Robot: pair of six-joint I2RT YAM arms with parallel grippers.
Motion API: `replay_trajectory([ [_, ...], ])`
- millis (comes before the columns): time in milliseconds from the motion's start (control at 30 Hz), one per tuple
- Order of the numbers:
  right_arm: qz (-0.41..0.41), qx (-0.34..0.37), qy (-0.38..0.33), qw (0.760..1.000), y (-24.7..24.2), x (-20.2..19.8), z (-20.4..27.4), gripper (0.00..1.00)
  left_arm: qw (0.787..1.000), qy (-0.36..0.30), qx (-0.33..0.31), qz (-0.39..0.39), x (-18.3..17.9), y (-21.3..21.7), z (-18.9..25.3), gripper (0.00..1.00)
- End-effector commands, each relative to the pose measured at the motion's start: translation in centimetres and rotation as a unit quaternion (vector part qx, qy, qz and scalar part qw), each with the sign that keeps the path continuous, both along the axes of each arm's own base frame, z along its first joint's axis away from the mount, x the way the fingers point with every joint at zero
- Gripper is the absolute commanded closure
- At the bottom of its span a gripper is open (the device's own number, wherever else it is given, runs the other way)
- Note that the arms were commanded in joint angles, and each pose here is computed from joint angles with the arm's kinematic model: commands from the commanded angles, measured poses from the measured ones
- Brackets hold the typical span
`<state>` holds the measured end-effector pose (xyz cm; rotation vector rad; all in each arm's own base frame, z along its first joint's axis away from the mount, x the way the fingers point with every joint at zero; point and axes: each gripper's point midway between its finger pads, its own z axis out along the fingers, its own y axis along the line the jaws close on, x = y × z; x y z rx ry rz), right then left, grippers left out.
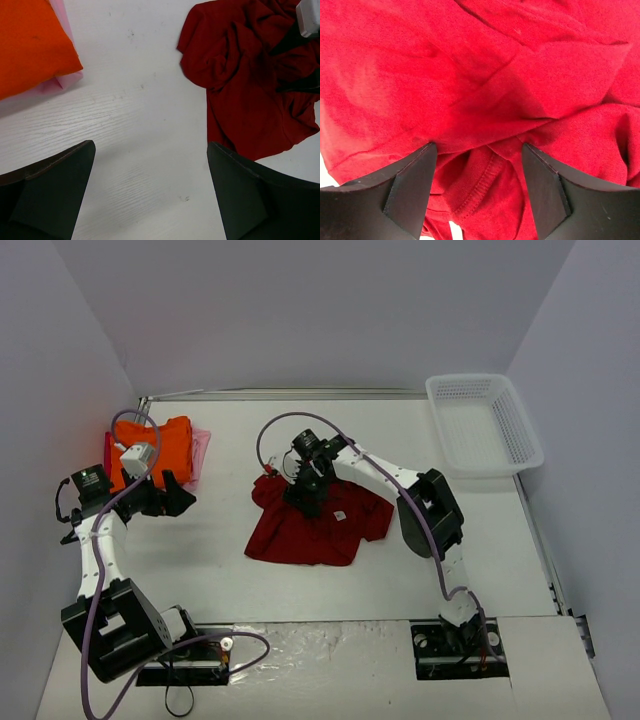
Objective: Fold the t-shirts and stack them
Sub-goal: Flatten out the tshirt
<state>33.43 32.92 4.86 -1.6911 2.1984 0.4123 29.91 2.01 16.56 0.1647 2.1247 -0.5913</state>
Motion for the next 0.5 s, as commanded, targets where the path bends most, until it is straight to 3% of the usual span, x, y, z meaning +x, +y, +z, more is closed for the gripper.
replay_trajectory([
  [0,-0.002,-0.017,-0.015,1.000,-1.1,0.2,1.2,0.36,0.999,-0.031,0.019,-0.016,0.6,0.0,2.1,0.06],
  [233,0.007,-0.007,-0.106,0.994,-3.5,-1.5,8.3,0.31,0.999,-0.030,0.018,-0.016,0.7,0.1,2.0,0.06],
  [467,0.027,-0.073,-0.134,0.988,-7.9,-3.9,8.5,0.33,0.999,-0.029,0.018,-0.016,0.7,0.1,2.1,0.06],
])
